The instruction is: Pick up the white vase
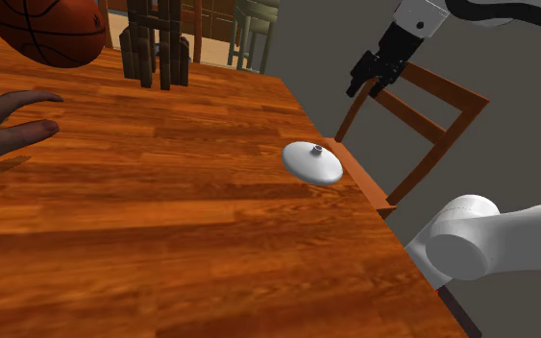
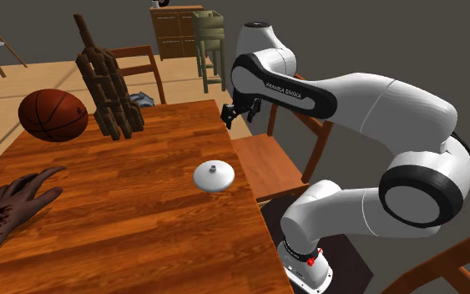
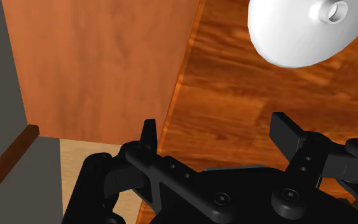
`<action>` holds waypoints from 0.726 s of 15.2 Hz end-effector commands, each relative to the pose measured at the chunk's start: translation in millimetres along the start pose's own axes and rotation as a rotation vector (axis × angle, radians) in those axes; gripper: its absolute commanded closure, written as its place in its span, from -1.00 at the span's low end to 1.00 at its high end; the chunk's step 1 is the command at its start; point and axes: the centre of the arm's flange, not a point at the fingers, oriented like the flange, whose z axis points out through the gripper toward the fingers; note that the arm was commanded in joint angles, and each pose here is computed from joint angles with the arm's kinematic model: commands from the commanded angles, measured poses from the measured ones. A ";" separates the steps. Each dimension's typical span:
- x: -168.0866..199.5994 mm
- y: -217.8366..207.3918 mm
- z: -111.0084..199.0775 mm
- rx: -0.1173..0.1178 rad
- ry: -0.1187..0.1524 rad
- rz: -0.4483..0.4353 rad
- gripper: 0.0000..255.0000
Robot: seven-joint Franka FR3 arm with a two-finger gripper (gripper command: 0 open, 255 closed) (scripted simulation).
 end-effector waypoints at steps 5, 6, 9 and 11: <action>-17.1 -40.7 18.0 0.023 -0.035 -0.030 -1.00; -21.6 -50.9 22.3 0.029 -0.043 -0.037 -1.00; -35.9 -81.3 34.5 0.047 -0.069 -0.060 -1.00; -46.1 -101.6 42.1 0.059 -0.087 -0.075 -1.00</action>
